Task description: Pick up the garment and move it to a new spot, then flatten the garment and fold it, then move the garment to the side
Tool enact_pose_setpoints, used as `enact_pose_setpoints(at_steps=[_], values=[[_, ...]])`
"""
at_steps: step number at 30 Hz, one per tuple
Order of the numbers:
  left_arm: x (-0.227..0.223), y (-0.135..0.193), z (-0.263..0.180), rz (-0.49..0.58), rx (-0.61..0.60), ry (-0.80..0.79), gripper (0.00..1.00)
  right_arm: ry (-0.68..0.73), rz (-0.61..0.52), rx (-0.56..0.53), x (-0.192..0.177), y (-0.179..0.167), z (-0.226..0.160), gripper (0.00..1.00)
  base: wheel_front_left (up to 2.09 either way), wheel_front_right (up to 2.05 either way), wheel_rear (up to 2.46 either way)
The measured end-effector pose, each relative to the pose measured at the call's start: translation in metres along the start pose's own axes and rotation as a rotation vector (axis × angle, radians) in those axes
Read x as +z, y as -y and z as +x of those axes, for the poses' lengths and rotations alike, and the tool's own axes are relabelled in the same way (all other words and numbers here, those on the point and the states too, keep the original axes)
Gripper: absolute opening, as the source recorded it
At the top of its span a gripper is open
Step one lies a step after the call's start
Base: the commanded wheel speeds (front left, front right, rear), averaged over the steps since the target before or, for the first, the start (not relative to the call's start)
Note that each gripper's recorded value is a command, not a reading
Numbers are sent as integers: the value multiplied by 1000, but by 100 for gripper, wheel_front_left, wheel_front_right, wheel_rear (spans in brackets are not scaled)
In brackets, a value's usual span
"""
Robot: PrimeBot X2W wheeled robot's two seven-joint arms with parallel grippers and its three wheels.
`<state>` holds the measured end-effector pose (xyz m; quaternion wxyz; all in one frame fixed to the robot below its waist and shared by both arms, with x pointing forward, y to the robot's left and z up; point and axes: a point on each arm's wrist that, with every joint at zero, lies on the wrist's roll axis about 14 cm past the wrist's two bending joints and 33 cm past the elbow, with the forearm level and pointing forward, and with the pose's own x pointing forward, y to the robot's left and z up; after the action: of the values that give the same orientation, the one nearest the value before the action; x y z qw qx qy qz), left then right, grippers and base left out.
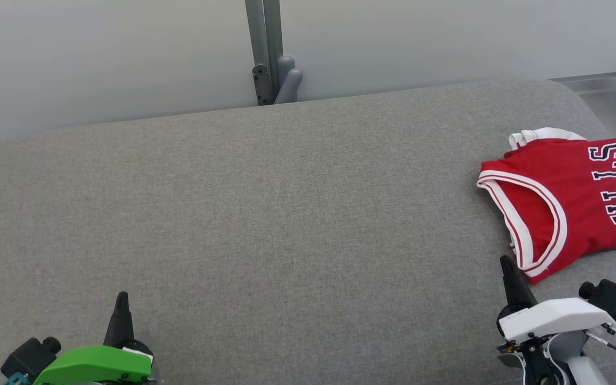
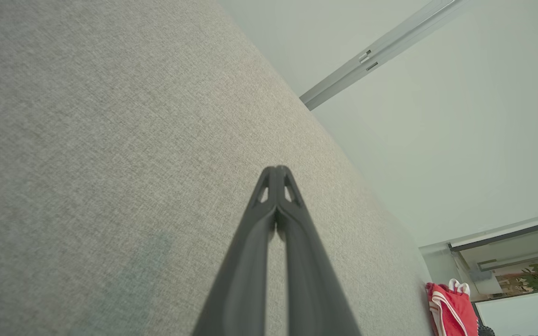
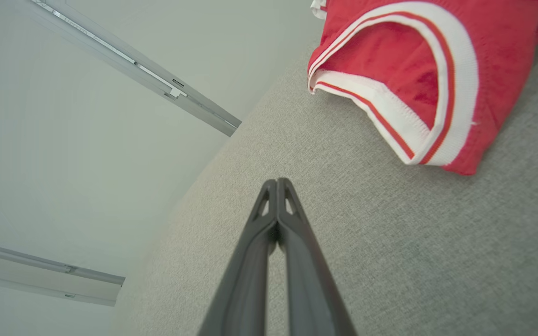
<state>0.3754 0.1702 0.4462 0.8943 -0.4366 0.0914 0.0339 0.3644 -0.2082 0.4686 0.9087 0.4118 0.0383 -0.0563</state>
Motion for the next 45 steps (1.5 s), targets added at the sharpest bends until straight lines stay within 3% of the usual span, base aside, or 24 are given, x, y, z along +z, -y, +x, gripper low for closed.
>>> enact_pose_setpoints(at_steps=[21,45], values=[[17,9,3,-241,-33,22,0,-1,256,24,7,-9,8,0,0,0,0],[34,17,4,-441,-82,44,0,-10,475,60,12,-19,13,0,0,0,0]])
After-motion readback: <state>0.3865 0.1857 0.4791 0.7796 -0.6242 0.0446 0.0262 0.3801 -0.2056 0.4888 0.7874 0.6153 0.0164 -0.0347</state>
